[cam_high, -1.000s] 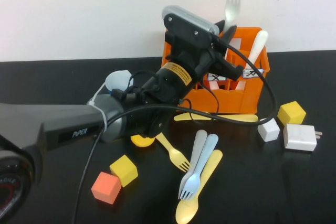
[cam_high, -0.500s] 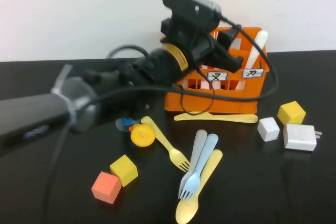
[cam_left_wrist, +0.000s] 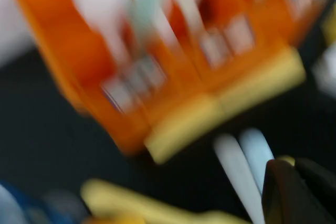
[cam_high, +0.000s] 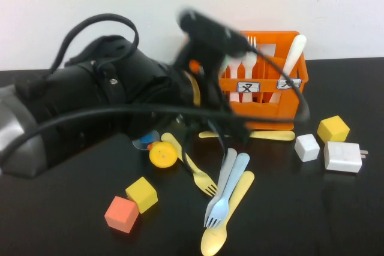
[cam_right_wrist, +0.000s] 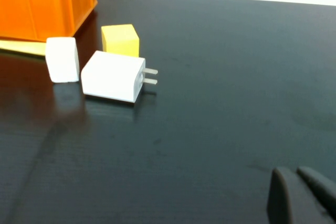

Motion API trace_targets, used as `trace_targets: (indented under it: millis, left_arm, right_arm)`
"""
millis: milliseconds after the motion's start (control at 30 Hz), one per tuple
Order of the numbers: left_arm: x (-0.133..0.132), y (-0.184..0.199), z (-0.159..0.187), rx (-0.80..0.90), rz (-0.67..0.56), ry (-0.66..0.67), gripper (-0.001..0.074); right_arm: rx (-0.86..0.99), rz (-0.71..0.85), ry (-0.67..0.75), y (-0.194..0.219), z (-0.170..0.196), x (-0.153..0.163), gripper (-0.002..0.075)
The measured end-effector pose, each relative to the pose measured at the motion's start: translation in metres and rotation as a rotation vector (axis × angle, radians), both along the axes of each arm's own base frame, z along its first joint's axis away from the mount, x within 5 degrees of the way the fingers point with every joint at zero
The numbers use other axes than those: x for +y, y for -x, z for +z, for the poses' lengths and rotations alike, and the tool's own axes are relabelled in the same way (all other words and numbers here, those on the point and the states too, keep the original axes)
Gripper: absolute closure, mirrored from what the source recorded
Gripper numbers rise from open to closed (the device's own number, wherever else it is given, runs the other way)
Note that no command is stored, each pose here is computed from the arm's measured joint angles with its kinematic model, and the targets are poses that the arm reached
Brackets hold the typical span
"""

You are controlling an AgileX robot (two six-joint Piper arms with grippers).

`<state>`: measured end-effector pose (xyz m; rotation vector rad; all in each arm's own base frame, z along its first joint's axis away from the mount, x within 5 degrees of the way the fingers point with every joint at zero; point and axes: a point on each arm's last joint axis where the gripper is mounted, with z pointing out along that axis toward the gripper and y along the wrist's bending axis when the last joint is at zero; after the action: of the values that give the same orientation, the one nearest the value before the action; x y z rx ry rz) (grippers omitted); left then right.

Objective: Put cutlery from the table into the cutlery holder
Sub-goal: Pick up the fork

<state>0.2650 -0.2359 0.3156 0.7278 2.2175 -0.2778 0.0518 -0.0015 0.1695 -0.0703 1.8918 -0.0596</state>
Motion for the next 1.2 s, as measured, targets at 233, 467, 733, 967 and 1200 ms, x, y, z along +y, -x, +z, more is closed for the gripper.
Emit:
trace_targets:
  millis: [233, 467, 733, 967, 1200]
  left_arm:
    - [-0.012, 0.026, -0.029, 0.279, -0.137, -0.137, 0.0729]
    - [-0.020, 0.022, -0.058, 0.386, -0.150, -0.194, 0.0524]
    - [-0.032, 0.013, -0.079, 0.448, -0.129, -0.205, 0.0430]
    - [-0.044, 0.002, -0.087, 0.478, -0.128, -0.222, 0.0427]
    - [-0.056, -0.009, -0.095, 0.507, -0.128, -0.247, 0.0427]
  right_arm:
    - [0.000, 0.000, 0.000, 0.000, 0.000, 0.000, 0.0729]
    - [0.000, 0.000, 0.000, 0.000, 0.000, 0.000, 0.0729]
    - [0.000, 0.000, 0.000, 0.000, 0.000, 0.000, 0.0729]
    - [0.000, 0.000, 0.000, 0.000, 0.000, 0.000, 0.0729]
    - [0.000, 0.000, 0.000, 0.000, 0.000, 0.000, 0.0729]
